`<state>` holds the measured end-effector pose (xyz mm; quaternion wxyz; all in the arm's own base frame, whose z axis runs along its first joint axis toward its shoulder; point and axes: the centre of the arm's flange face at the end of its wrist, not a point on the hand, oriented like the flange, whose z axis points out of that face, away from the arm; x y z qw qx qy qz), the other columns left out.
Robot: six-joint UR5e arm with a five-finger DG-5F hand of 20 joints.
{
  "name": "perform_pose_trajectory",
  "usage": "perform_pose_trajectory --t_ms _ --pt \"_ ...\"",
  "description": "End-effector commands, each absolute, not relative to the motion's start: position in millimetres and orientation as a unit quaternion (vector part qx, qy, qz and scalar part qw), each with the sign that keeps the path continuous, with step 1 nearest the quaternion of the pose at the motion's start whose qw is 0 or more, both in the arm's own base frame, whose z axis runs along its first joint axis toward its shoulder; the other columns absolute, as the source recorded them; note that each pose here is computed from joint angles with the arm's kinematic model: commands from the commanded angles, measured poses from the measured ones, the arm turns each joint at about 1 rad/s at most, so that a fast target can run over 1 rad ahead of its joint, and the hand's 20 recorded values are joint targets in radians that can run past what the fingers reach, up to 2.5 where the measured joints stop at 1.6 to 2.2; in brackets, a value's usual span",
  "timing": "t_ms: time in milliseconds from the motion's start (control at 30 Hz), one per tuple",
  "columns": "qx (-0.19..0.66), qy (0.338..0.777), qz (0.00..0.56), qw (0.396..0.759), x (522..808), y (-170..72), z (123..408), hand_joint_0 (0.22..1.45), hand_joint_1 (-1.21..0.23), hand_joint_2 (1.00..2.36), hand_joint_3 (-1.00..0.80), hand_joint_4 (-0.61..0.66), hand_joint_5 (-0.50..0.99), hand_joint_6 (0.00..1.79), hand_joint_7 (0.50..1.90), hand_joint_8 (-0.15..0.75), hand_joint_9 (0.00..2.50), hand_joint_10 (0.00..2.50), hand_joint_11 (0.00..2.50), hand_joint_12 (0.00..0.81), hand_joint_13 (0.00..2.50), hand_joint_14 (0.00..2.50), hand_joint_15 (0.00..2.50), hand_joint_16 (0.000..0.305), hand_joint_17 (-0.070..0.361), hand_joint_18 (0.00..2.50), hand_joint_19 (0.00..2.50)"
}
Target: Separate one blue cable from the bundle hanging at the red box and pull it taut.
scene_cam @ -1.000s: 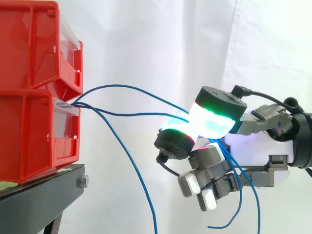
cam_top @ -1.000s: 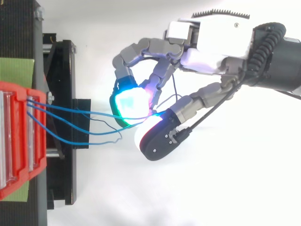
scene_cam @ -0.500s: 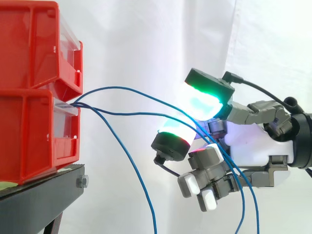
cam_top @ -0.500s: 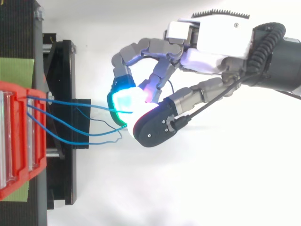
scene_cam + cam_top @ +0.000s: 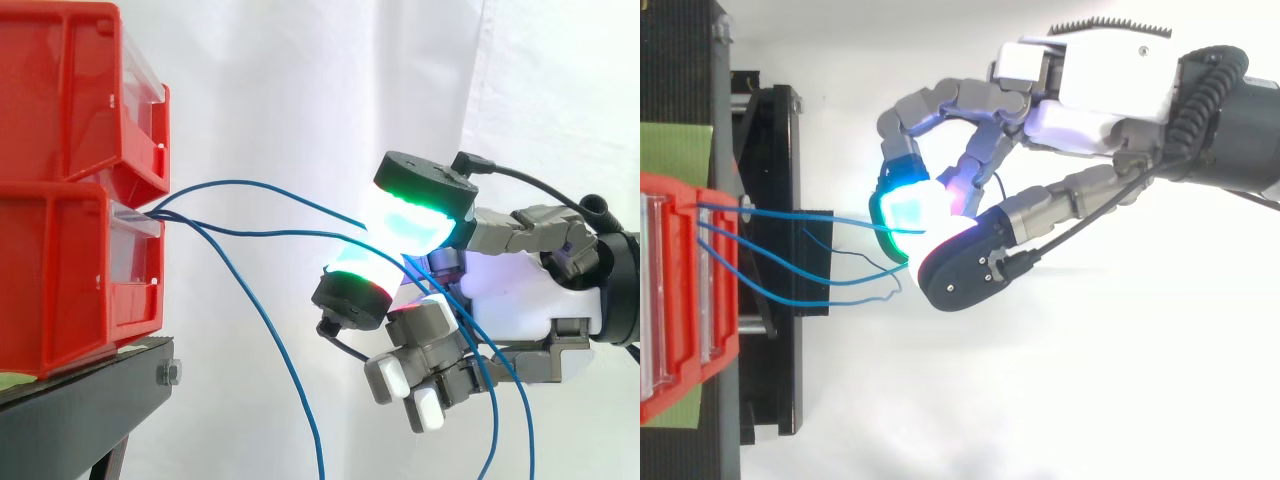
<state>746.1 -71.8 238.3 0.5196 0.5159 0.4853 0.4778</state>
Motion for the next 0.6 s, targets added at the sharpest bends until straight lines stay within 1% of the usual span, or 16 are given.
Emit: perform_pose_trajectory --t_ms 0,33,167,233,300,367,400,433,567 --pt "0.516 0.485 0.477 0.52 746.1 -72.7 237.6 0.58 -0.77 1.03 -0.14 0.15 -0.16 0.8 1.39 0.399 1.07 0.03 0.98 0.433 0.9 0.02 0.71 0.059 0.133 0.91 0.66" --pt "0.515 0.485 0.478 0.52 746.2 -71.5 238.9 0.58 -0.76 1.03 -0.1 0.16 -0.16 0.81 1.42 0.397 1.07 0.03 0.98 0.435 0.9 0.02 0.71 0.059 0.133 0.91 0.65" --pt "0.516 0.486 0.478 0.519 746.2 -71.5 237.6 0.57 -0.75 1.03 -0.06 0.17 -0.18 0.84 1.39 0.398 1.06 0.03 0.99 0.435 0.89 0.02 0.71 0.06 0.134 0.91 0.66" --pt "0.516 0.485 0.478 0.52 746.1 -71.5 238.7 0.57 -0.72 1.03 -0.07 0.16 -0.18 0.85 1.36 0.392 1.06 0.03 0.98 0.435 0.89 0.02 0.71 0.06 0.135 0.91 0.66" --pt "0.516 0.486 0.478 0.519 746.2 -71.5 237.6 0.56 -0.63 1.02 -0.09 0.17 -0.18 0.85 1.25 0.41 1.07 0.02 0.9 0.465 0.89 0.02 0.69 0.068 0.153 0.96 0.64" --pt "0.516 0.485 0.478 0.52 746.1 -71.5 238.7 0.56 -0.6 1.01 -0.08 0.17 -0.17 0.84 1.23 0.413 1.07 0.02 0.88 0.476 0.88 0.02 0.68 0.07 0.157 0.96 0.65" --pt "0.516 0.486 0.478 0.519 746.2 -71.5 237.6 0.55 -0.55 1.01 -0.08 0.18 -0.17 0.83 1.15 0.417 1.07 0.02 0.87 0.483 0.88 0.02 0.68 0.071 0.159 0.96 0.65" --pt "0.516 0.486 0.478 0.519 746.2 -71.5 237.6 0.56 -0.54 1.01 -0.08 0.18 -0.16 0.82 1.13 0.418 1.07 0.02 0.86 0.482 0.87 0.02 0.67 0.071 0.16 0.95 0.66" --pt "0.516 0.486 0.478 0.519 746.2 -71.5 237.6 0.56 -0.53 1.01 -0.08 0.18 -0.15 0.78 1.17 0.423 1.08 0.02 0.85 0.488 0.86 0.02 0.67 0.072 0.162 0.95 0.67"
